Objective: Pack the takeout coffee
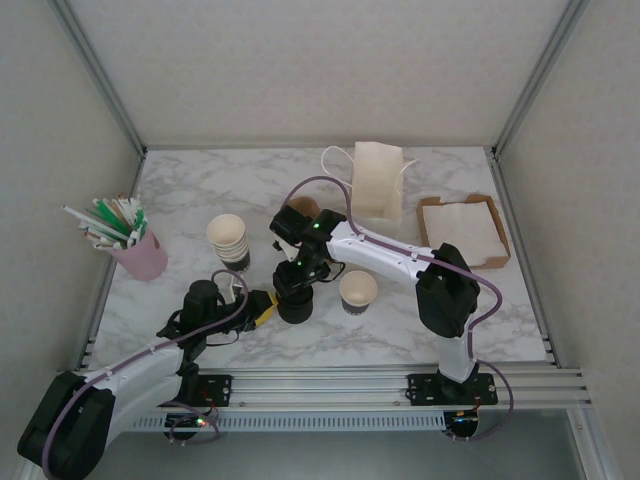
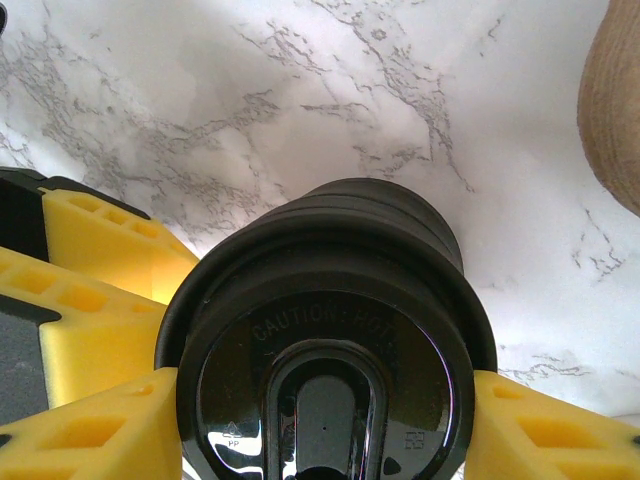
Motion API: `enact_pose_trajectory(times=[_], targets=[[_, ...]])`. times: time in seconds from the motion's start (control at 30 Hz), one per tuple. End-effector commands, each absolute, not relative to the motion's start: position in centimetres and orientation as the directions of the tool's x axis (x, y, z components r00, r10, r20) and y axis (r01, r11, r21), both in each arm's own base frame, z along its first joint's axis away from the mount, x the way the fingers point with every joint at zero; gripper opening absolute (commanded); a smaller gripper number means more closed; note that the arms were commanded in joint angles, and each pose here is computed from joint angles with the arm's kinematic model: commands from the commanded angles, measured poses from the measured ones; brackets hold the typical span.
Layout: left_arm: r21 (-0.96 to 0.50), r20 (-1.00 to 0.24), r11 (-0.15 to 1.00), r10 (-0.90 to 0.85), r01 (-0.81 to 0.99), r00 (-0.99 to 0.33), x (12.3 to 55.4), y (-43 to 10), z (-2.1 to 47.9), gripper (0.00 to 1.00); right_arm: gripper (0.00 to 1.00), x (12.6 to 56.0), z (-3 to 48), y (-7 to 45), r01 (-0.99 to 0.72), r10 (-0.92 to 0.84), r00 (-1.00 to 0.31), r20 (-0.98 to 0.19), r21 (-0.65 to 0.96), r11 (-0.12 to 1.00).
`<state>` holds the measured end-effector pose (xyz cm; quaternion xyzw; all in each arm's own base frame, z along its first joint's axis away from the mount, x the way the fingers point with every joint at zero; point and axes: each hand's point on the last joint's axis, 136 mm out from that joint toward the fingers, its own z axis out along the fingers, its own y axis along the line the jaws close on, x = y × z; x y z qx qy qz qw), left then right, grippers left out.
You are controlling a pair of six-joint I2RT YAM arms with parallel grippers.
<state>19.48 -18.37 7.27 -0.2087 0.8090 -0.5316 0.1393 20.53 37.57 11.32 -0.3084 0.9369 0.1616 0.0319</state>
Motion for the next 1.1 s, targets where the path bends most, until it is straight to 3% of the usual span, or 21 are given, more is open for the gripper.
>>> enact_pose_trajectory(times=[0.0,0.7,0.93,1.07], targets=[[-0.914,-0.017,0.362,-0.485,-0.183,-0.874,19.4,-18.1,6.9,0.43,0.62,19.9,12.9,37.4,-0.583,-0.559,-0.811,-0.172,0.315,0.749],[-0.917,-0.029,0.360,-0.486,-0.170,-0.873,19.7,-18.1,8.1,0.45,0.62,20.3,14.6,36.5,-0.596,-0.558,-0.803,-0.209,0.250,0.763],[-0.920,-0.082,0.371,-0.496,-0.126,-0.864,20.2,-17.8,11.2,0.60,0.62,19.9,17.0,36.2,-0.609,-0.555,-0.791,-0.257,0.253,0.752],[-0.921,-0.121,0.379,-0.509,-0.095,-0.852,20.4,-17.5,13.2,0.76,0.62,19.6,18.9,35.7,-0.612,-0.538,-0.786,-0.304,0.259,0.748]])
